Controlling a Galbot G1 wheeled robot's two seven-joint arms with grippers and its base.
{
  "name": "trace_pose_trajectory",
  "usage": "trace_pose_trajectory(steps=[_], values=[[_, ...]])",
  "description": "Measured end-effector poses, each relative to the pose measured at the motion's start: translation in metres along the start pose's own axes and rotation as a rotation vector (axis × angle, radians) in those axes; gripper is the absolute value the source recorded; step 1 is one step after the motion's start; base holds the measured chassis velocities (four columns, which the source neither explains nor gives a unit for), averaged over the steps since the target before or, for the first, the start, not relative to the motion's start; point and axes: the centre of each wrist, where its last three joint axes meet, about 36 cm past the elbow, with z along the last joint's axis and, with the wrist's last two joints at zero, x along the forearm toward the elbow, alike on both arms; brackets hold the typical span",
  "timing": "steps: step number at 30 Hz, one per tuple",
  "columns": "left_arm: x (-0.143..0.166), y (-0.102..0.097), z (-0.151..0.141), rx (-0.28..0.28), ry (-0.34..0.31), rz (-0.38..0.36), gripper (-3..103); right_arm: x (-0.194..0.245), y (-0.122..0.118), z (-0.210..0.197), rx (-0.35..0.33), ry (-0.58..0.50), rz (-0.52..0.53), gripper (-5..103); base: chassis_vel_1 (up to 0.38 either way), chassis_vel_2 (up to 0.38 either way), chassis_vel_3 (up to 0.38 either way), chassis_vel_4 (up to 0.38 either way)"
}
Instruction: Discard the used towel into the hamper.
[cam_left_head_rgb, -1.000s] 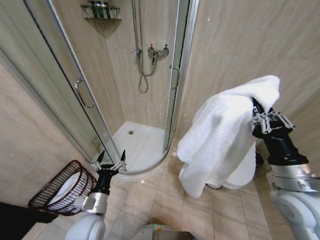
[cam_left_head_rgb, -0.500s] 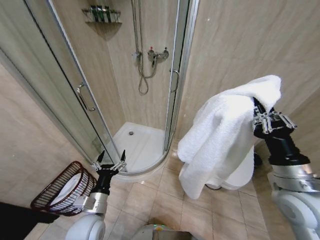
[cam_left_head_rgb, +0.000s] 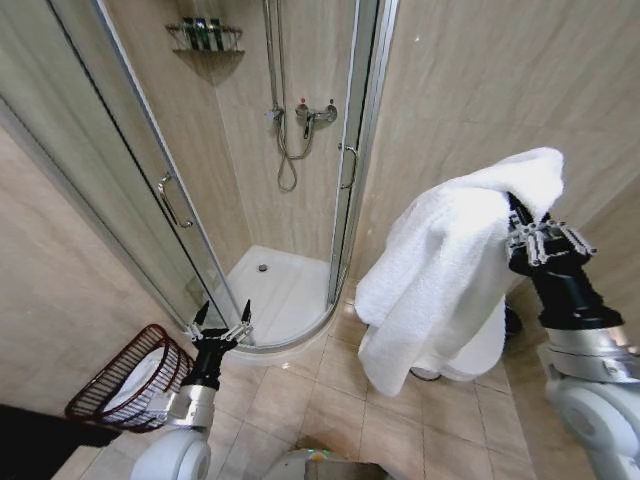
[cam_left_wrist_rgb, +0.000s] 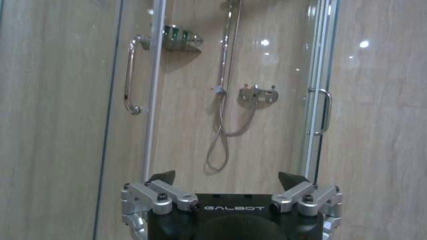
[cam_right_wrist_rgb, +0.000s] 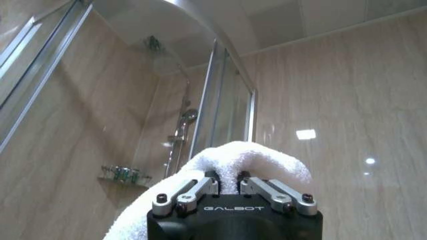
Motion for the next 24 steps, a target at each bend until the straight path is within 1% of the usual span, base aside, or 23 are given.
trace_pose_trajectory(steps=[24], values=[[0.0,0.0,0.0,0.0,0.0,0.0,100,0.0004,0.0033,0.0027,-0.014,0.01,0.0,13,0.0,0.0,0.0,0.0]])
